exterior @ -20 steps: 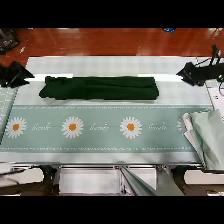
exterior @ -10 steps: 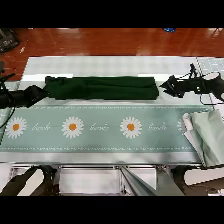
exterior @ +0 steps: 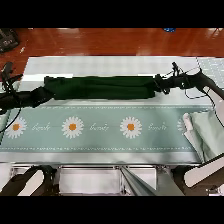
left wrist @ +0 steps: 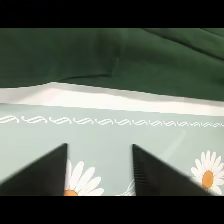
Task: Fold the shirts.
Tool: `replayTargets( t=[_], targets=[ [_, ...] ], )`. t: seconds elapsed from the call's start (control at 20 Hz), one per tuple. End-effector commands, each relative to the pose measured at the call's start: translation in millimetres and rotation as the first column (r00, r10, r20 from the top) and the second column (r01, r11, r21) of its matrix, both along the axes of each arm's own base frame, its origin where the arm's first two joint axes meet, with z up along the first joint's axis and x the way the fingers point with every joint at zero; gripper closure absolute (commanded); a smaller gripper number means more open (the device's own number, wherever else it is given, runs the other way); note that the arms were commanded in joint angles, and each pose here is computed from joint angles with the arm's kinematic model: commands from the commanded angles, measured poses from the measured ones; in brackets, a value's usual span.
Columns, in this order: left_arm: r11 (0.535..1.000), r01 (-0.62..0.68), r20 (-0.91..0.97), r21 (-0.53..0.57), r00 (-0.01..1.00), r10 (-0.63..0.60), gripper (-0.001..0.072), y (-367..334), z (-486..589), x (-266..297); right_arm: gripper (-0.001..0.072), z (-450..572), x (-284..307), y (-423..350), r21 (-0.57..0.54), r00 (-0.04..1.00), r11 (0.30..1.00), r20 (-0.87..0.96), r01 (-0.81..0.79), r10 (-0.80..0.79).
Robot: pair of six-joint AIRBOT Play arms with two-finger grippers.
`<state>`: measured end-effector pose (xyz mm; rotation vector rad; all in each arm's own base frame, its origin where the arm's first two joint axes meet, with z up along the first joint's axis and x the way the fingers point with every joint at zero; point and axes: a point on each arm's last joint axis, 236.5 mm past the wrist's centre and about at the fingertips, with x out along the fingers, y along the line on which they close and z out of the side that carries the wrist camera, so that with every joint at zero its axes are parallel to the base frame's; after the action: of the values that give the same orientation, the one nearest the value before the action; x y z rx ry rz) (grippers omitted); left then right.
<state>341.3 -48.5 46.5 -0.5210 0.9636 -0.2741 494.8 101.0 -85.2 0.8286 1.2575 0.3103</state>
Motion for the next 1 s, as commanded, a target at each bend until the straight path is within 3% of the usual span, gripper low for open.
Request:
replayTargets(
  t=[0.0,0.05,0.35,0.6,0.7,0.95],
  targets=[
    [1.0,0.003,-0.005,-0.006,1.0,-0.003,0.0545,-3,-2,1,0.0687,35,4,16,0.02,0.993,0.994,0.052,-0.104,0.103],
    [1.0,0.004,-0.001,-0.012,1.0,-0.004,0.069,-4,0,1,0.0687,53,4,13,-0.004,0.989,0.993,0.086,-0.116,0.116],
    [0.987,0.144,0.072,-0.064,0.988,-0.139,0.0692,-50,31,4,0.0688,162,-54,-39,-0.365,0.947,0.924,0.241,-0.117,0.215],
    [0.937,0.345,0.124,-0.058,0.934,-0.336,0.0693,-162,37,29,0.0687,222,-151,-31,-0.381,0.912,0.924,0.365,-0.036,0.186],
    [0.894,0.442,0.098,-0.071,0.895,-0.435,0.0693,-225,22,30,0.0687,240,-187,-25,-0.361,0.904,0.933,0.396,-0.007,0.16],
    [0.728,0.674,-0.055,-0.129,0.728,-0.684,0.0693,-374,-46,-14,0.0687,273,-235,-13,-0.334,0.878,0.943,0.453,0.01,0.151]
  ],
)
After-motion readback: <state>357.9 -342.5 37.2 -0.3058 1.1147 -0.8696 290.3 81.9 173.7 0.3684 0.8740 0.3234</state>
